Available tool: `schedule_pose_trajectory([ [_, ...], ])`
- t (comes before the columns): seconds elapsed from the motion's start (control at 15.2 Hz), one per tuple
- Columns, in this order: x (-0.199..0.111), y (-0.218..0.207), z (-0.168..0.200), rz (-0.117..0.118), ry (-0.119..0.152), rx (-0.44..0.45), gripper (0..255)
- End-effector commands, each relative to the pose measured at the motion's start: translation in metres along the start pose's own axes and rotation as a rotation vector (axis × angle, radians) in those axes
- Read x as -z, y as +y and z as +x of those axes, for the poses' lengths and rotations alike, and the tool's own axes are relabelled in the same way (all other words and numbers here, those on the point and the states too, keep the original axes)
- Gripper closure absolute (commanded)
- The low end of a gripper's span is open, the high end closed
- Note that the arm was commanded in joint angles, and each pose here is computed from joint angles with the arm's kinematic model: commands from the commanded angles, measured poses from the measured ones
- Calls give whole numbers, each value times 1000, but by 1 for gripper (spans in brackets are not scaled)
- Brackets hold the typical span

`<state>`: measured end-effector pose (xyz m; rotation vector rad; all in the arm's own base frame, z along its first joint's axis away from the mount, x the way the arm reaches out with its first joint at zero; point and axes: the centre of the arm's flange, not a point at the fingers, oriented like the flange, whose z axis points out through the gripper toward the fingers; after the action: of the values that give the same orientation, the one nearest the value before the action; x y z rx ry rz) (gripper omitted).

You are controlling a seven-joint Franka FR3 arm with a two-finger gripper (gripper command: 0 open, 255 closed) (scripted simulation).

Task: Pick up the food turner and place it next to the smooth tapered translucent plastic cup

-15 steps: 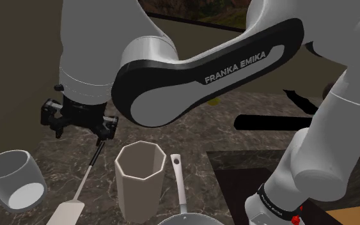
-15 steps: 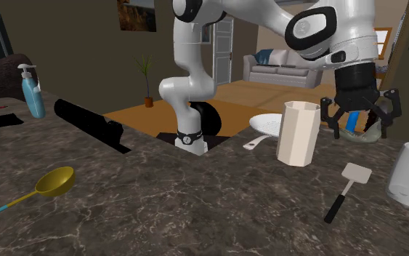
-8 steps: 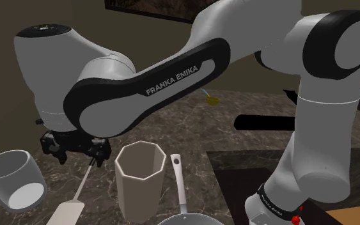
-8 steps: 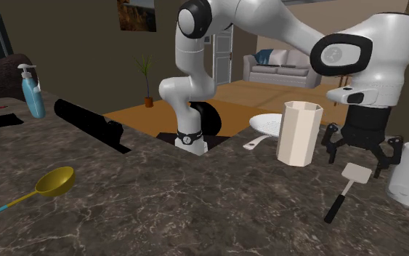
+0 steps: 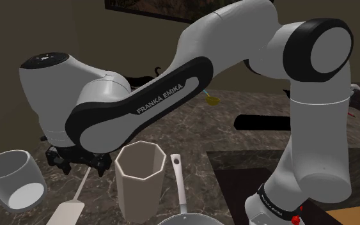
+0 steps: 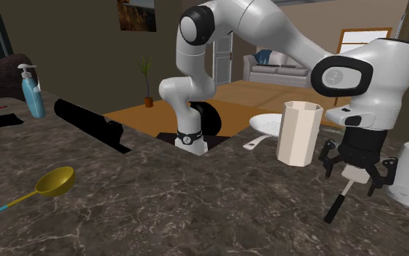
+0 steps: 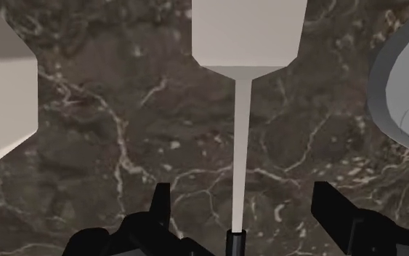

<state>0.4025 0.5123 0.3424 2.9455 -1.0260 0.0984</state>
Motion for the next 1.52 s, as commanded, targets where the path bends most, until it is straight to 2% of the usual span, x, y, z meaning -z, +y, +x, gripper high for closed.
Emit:
schedule_pose_trajectory([
  [0.0,-4,0,0,0,0,0,0],
  [0.4,-4,0,0,0,0,0,0],
  [0.46,-4,0,0,0,0,0,255],
  [1.06,-4,0,0,0,0,0,255],
  [1.45,28,0,2,0,0,0,255],
])
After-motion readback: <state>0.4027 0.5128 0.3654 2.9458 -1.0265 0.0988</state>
